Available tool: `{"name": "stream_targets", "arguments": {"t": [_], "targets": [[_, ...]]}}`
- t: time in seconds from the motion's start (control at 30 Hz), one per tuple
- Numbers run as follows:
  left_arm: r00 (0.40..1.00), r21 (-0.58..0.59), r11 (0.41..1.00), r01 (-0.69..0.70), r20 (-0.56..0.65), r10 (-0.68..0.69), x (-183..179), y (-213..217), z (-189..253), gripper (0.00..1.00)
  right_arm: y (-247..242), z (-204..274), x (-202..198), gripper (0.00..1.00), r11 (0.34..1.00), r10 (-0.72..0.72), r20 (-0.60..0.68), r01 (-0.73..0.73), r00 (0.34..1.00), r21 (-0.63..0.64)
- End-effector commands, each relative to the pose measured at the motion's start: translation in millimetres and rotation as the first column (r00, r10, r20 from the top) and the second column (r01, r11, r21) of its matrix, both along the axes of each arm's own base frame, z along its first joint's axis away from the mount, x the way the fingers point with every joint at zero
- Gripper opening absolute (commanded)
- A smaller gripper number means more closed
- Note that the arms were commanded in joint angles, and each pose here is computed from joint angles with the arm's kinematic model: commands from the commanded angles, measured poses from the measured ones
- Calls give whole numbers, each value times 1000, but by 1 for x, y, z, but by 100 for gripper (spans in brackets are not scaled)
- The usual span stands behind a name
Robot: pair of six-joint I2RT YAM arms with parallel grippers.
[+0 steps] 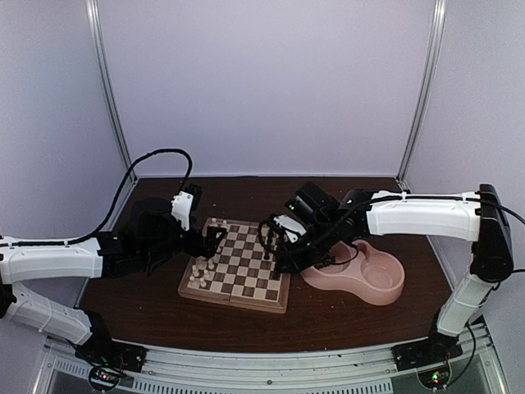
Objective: Set up the chess pieces on the board
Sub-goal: Pick up the pawn from the storage box, then place the pawn on the chessboard.
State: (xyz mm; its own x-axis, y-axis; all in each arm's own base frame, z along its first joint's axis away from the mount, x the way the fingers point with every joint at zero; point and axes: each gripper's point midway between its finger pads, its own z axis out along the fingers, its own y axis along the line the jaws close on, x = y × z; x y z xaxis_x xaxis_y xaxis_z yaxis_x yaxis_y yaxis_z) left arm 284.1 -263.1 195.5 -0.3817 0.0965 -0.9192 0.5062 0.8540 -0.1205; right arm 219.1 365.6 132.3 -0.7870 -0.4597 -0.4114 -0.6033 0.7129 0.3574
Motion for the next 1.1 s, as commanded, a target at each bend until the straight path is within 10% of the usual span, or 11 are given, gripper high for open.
{"name": "stream_targets", "arguments": {"t": [0.0, 1.07], "targets": [[995, -61, 995, -76, 57, 80, 6, 17, 19, 98, 15, -10, 0, 13, 997, 8, 17, -7, 1000, -76], [994, -24, 997, -74, 79, 75, 5, 20, 21, 97, 76, -60, 33, 24, 961, 73, 60, -54, 996, -272]]}}
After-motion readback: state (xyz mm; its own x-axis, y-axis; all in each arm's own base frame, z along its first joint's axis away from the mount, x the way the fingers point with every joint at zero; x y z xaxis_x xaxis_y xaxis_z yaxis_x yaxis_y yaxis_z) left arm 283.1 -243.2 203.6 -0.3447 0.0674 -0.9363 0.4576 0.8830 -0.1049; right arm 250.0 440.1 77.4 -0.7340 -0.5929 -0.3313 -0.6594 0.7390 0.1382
